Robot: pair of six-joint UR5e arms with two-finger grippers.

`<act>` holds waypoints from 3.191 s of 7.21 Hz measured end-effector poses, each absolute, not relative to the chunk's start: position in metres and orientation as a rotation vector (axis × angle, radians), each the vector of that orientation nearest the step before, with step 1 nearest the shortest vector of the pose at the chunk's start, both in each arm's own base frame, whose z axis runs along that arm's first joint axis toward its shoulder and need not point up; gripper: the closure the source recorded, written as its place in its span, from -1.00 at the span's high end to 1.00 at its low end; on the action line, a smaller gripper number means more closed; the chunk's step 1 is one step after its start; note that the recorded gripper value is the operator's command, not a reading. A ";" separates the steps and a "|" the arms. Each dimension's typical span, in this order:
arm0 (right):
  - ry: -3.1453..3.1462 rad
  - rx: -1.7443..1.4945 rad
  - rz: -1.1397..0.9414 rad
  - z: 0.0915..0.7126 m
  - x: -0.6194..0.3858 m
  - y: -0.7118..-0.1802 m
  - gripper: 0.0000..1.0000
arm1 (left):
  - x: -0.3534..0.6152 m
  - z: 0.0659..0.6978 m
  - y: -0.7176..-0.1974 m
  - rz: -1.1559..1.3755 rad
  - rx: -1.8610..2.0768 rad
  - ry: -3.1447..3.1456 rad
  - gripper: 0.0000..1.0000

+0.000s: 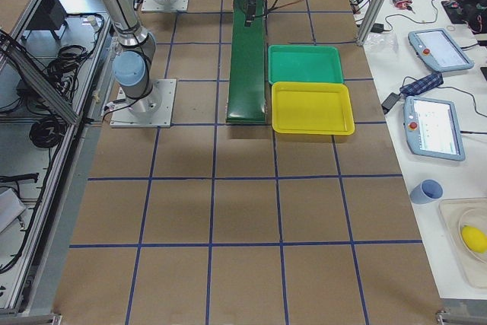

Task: Sort buttons by color to trays
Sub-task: 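Reach the left gripper down to the plain orange cylinder and grasp it, then lift the orange cylinder with the left gripper and carry it over the belt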

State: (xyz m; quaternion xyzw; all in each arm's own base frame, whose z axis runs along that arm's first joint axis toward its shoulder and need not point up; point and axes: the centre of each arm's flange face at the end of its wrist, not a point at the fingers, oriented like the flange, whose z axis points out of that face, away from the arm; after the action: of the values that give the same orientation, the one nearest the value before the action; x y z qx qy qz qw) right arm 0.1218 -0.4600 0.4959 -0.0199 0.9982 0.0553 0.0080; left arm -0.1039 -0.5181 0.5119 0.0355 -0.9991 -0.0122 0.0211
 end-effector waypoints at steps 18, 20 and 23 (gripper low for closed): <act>3.126 -0.065 0.172 0.498 0.121 -0.457 1.00 | 0.025 0.195 -0.586 -0.287 -1.144 -2.998 -0.37; 3.125 -0.066 0.176 0.497 0.122 -0.457 1.00 | 0.023 0.196 -0.584 -0.281 -1.145 -2.980 -1.00; 3.122 -0.065 0.173 0.497 0.122 -0.457 1.00 | 0.017 0.221 -0.577 -0.245 -1.122 -2.932 -1.00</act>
State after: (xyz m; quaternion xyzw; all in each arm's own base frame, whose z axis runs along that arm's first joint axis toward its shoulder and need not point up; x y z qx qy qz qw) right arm 0.1224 -0.4570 0.4974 -0.0209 0.9982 0.0553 0.0070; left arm 0.0172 -0.5766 0.2206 -0.3564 -0.9311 -0.0777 -0.0038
